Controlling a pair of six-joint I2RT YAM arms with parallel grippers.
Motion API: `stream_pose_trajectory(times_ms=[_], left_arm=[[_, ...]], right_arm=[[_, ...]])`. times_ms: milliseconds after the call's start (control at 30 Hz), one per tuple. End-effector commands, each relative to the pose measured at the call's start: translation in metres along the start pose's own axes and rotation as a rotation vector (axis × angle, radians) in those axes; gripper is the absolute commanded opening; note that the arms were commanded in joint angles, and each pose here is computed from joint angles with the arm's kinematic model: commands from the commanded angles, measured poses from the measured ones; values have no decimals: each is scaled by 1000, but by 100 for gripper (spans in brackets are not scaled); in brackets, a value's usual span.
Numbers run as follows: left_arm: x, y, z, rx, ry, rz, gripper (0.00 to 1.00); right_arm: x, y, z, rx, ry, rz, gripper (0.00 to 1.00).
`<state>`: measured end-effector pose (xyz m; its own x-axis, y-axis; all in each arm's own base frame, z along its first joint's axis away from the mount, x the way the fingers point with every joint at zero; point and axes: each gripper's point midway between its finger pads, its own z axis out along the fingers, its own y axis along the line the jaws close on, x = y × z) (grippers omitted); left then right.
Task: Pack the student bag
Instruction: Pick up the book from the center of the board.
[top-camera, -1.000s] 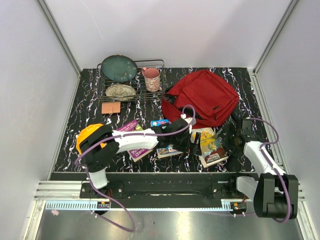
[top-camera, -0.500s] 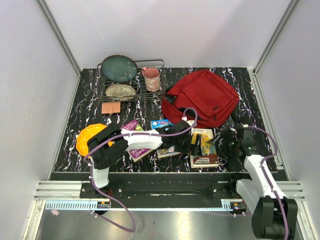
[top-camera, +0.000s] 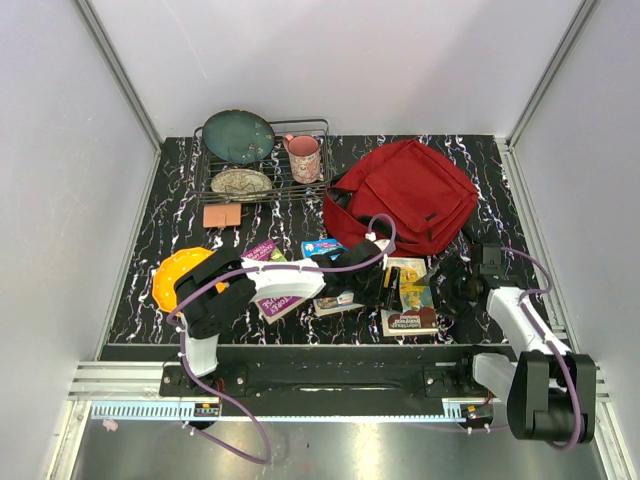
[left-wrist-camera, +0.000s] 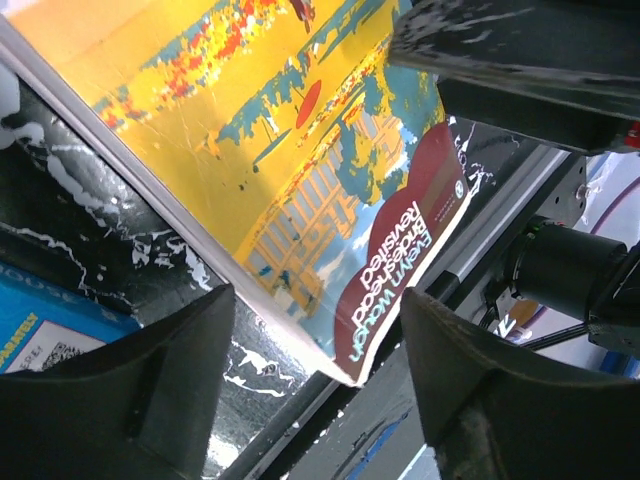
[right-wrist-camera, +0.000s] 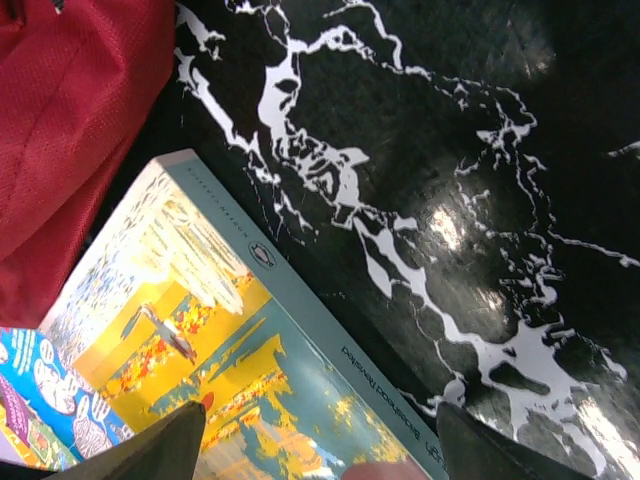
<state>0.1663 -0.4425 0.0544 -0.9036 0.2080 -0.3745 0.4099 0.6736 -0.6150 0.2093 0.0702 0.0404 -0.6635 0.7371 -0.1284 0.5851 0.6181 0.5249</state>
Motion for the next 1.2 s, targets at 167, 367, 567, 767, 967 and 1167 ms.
stream_pose_trajectory(times_ms=[167,367,567,767,967,1167], left_arm=[[-35,-73,-25,220,-81,86,63],[-37,-76,-20,232,-76,86,57],[-30,-58,-6,170,-61,32,63],[-25,-37,-2,74,-57,-4,42],[-20,-21,-3,-2,-46,-9,9],[-16,-28,-15,31,-56,49,0]], right_arm=[[8,18,14,-138,59,-24,93],[20,16,15,-180,90,-21,85],[26,12,16,-191,99,-9,83],[30,8,16,-185,100,-5,83],[29,6,14,-178,88,-6,82],[25,8,8,-175,63,-23,97]])
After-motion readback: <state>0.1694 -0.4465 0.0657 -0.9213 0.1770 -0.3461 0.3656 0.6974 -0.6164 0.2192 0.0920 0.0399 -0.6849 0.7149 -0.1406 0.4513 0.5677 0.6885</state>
